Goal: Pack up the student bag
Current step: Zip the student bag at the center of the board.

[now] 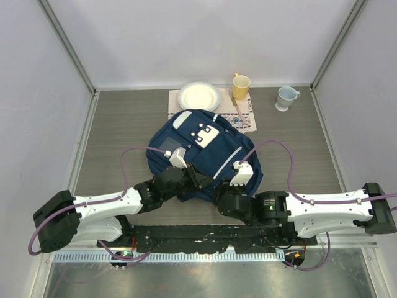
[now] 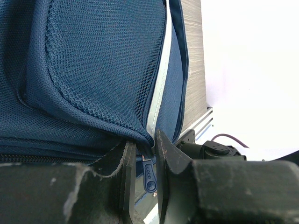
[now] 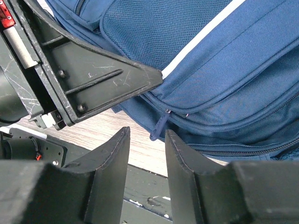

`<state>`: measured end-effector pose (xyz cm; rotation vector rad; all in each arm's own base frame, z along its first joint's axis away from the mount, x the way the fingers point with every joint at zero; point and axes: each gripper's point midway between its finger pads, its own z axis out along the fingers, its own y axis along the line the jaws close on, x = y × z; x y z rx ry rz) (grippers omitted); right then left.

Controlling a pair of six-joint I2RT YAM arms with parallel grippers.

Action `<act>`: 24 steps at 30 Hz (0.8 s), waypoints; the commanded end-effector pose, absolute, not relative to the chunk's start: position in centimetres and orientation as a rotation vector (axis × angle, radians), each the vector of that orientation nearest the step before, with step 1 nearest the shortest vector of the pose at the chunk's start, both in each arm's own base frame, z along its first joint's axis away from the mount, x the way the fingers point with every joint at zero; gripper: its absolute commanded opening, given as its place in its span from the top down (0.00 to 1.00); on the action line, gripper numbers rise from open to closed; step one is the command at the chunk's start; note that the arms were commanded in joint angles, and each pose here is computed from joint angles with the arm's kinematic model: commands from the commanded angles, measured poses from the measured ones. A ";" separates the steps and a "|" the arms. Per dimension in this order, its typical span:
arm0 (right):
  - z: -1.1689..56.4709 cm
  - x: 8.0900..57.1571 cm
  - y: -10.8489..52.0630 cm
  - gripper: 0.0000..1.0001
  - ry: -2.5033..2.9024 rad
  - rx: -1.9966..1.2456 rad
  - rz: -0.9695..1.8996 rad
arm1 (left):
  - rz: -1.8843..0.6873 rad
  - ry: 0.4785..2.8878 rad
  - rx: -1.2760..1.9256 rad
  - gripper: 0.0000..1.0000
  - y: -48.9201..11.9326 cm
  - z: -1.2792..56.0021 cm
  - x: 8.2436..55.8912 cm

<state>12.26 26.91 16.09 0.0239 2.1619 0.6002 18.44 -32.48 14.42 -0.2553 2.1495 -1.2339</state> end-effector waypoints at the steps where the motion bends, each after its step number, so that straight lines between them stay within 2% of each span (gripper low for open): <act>1: 17.0 12.7 26.7 0.60 2.134 0.119 0.636 | -1.351 1.896 -0.316 0.83 -33.0 21.1 20.8; 24: 13.8 14.1 28.7 0.64 2.244 0.173 0.795 | -1.364 1.893 -0.320 0.83 -32.9 20.8 20.6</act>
